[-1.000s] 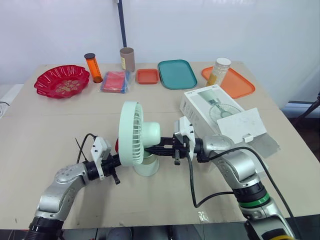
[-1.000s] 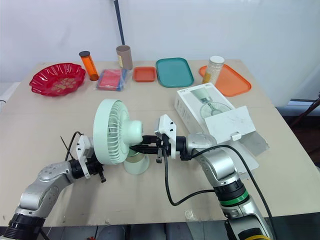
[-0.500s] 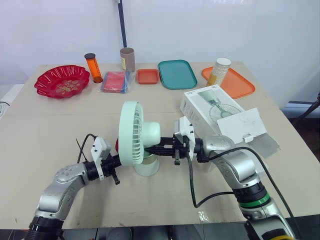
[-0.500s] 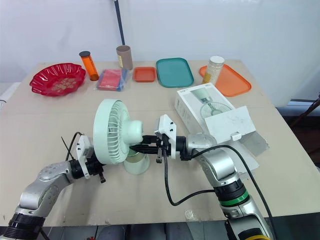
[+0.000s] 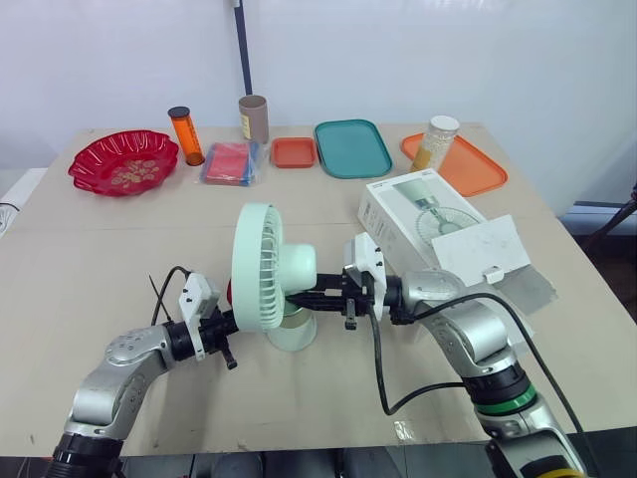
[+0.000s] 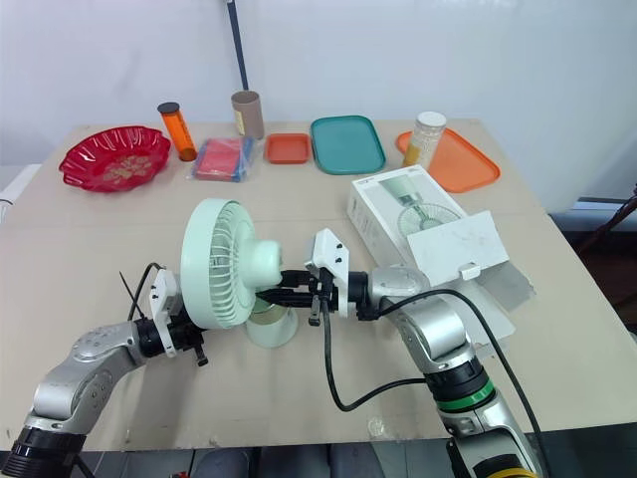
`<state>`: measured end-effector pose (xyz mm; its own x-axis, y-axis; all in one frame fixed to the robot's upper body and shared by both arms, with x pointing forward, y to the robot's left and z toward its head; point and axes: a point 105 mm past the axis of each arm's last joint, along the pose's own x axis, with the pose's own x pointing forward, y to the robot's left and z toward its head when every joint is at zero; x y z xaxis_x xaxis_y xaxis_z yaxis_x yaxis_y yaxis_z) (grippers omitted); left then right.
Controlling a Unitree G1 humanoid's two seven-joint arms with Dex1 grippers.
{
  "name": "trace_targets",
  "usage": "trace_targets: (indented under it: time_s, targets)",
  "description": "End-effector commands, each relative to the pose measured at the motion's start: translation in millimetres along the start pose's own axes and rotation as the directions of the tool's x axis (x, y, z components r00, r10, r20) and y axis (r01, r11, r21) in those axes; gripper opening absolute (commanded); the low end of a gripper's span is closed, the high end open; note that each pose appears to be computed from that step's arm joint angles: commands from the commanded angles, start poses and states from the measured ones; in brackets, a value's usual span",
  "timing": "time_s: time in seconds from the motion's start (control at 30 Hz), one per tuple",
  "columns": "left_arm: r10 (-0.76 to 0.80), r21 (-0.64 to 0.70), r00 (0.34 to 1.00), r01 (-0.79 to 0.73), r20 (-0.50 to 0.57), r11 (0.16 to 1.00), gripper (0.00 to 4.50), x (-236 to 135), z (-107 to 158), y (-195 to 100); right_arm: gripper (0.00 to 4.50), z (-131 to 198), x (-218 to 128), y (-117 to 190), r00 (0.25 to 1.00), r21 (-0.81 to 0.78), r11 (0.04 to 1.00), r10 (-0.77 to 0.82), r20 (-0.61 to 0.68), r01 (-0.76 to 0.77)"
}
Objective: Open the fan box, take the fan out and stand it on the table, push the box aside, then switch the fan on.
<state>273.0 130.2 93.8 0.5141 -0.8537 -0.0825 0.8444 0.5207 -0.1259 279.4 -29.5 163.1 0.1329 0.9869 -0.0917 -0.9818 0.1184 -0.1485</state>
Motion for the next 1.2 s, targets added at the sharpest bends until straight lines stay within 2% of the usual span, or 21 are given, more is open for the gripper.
trace_targets:
  time_s: [0.03, 0.87, 0.97, 1.2]
  targets:
    - [-0.086, 0.024, 0.996, 0.086, 0.023, 0.996, 0.05, 7.3, 8.6, -15.4, 0.41, 4.6, 4.9, 0.5, 1.000, -0.025, 1.000, -0.012, -0.001, 0.012]
    - [-0.053, 0.045, 0.998, 0.052, 0.032, 0.998, 0.05, 3.5, 12.8, -8.5, 0.41, 2.5, 2.5, 0.6, 1.000, -0.024, 1.000, 0.000, -0.014, 0.000]
    - [-0.015, 0.054, 1.000, 0.014, 0.023, 0.998, 0.05, -3.1, 12.6, -1.3, 0.41, 5.1, -0.6, -1.4, 1.000, -0.032, 0.999, -0.003, -0.010, 0.003]
    - [0.108, 0.077, 0.993, -0.113, 0.056, 0.991, 0.05, -28.2, 29.9, 23.9, 0.41, 15.3, -13.0, -6.1, 1.000, -0.043, 0.999, -0.003, 0.011, 0.003]
